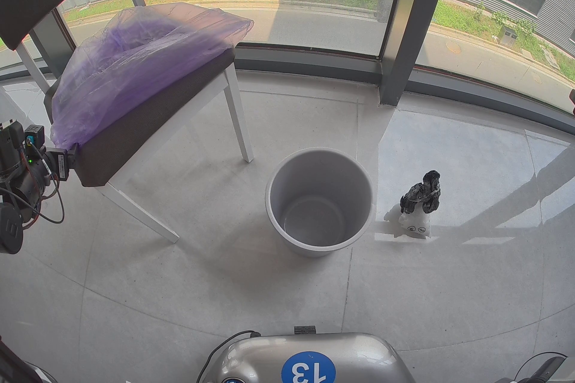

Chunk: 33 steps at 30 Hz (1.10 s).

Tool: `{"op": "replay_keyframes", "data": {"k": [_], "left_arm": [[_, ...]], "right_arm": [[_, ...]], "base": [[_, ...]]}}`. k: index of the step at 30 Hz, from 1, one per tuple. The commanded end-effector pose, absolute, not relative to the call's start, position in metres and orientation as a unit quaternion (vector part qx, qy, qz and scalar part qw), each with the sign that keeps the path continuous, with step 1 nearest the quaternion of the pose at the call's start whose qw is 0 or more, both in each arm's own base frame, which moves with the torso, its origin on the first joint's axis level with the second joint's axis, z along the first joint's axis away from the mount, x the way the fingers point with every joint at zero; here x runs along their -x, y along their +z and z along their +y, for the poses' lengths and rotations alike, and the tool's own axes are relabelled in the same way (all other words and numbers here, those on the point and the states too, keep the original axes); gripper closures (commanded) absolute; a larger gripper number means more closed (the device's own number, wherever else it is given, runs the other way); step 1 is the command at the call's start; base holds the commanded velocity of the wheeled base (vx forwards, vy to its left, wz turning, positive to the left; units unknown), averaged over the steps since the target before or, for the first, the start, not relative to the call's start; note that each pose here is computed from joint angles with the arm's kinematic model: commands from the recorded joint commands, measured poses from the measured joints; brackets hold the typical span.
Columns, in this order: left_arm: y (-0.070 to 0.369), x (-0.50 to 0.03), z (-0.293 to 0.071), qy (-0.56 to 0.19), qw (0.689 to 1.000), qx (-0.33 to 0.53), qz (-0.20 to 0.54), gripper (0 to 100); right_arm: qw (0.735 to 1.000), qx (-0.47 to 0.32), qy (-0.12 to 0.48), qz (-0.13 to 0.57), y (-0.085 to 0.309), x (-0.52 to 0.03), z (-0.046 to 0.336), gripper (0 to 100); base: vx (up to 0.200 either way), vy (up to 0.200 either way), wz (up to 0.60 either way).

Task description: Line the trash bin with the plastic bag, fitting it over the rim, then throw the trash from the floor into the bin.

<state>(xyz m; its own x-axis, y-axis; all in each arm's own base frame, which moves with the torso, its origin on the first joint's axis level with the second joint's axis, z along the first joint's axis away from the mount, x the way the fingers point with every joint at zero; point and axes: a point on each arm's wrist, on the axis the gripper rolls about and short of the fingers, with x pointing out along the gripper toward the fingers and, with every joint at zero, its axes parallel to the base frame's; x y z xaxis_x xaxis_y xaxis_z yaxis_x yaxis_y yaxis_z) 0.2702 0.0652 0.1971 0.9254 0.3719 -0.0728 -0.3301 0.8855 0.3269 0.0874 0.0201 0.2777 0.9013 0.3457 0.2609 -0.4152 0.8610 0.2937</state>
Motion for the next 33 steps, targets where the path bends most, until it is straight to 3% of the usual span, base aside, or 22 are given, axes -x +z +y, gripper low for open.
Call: {"op": "replay_keyframes", "data": {"k": [1, 16, 33], "left_arm": [[0.204, -0.272, 0.066, 0.185, 0.969, -0.154, 0.054, 0], [0.225, -0.267, 0.072, 0.204, 0.967, -0.151, 0.019, 0], [0.208, -0.28, 0.075, 0.216, 0.967, -0.126, 0.044, 0]], "right_arm": [[0.959, -0.174, 0.2, -0.105, 0.279, -0.087, 0.02, 0], [0.955, -0.186, 0.202, -0.114, 0.281, -0.086, 0.02, 0], [0.955, -0.186, 0.202, -0.116, 0.281, -0.085, 0.02, 0]], "base": [[0.0, 0.0, 0.0], [0.0, 0.0, 0.0], [0.0, 0.0, 0.0]]}}
